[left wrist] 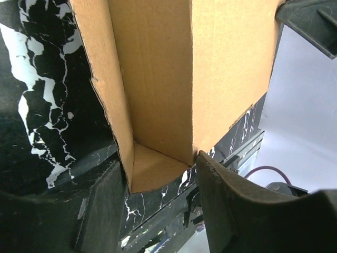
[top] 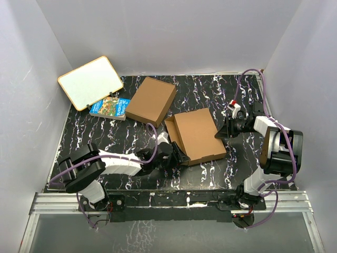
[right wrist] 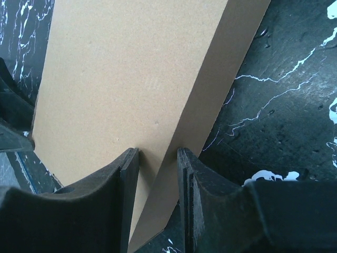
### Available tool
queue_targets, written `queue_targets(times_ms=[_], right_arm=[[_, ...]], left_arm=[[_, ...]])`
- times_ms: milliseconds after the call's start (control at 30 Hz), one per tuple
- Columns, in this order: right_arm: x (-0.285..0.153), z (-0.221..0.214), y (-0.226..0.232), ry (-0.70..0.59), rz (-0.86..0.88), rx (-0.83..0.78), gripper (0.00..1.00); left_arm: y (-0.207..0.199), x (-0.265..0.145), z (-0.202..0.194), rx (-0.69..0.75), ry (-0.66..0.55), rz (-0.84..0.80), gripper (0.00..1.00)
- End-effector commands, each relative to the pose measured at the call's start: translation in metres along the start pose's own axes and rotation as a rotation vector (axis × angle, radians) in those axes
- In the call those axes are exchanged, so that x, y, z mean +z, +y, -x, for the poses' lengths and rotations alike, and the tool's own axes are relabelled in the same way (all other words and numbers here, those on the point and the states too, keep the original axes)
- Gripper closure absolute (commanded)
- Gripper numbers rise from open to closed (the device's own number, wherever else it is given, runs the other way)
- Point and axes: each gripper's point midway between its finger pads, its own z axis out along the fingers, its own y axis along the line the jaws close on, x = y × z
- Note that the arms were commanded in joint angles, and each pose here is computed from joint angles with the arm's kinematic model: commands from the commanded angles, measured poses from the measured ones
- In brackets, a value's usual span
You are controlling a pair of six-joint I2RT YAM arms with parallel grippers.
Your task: Fold the paper box
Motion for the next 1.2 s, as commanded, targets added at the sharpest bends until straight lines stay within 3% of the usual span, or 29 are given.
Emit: queue_targets(times_ms=[0, 167, 467, 567, 700, 867, 1167], right_arm=[[0.005, -0.013, -0.02, 0.065, -0.077, -0.038, 0.62], [0.005, -0.013, -0.019, 0.068, -0.077, -0.038, 0.62], [0.006, -0.013, -0.018, 0.07, -0.076, -0.042, 0.62], [0.007, -0.014, -0.018, 0.072, -0.075, -0.04, 0.62], [0.007, -0.014, -0.018, 0.072, -0.076, -0.042, 0.62], [0.007, -0.014, -0.019, 0.072, -0.077, -0.041, 0.62], [0.007, -0.014, -0.02, 0.074, -0.079, -0.038, 0.62]], left_arm=[[-0.019, 0.0, 0.001, -0.011, -0.005, 0.003, 0.51], [-0.018, 0.002, 0.001, -0.018, 0.0, 0.06, 0.57], [0.0, 0.001, 0.005, -0.095, -0.029, 0.243, 0.87], [-0.001, 0.001, 0.006, -0.097, -0.023, 0.294, 0.91], [-0.014, 0.003, 0.003, -0.082, 0.003, 0.252, 0.84], [-0.027, -0.003, 0.007, 0.004, 0.003, 0.187, 0.66], [-0.036, -0.031, 0.02, 0.299, -0.044, 0.028, 0.45]])
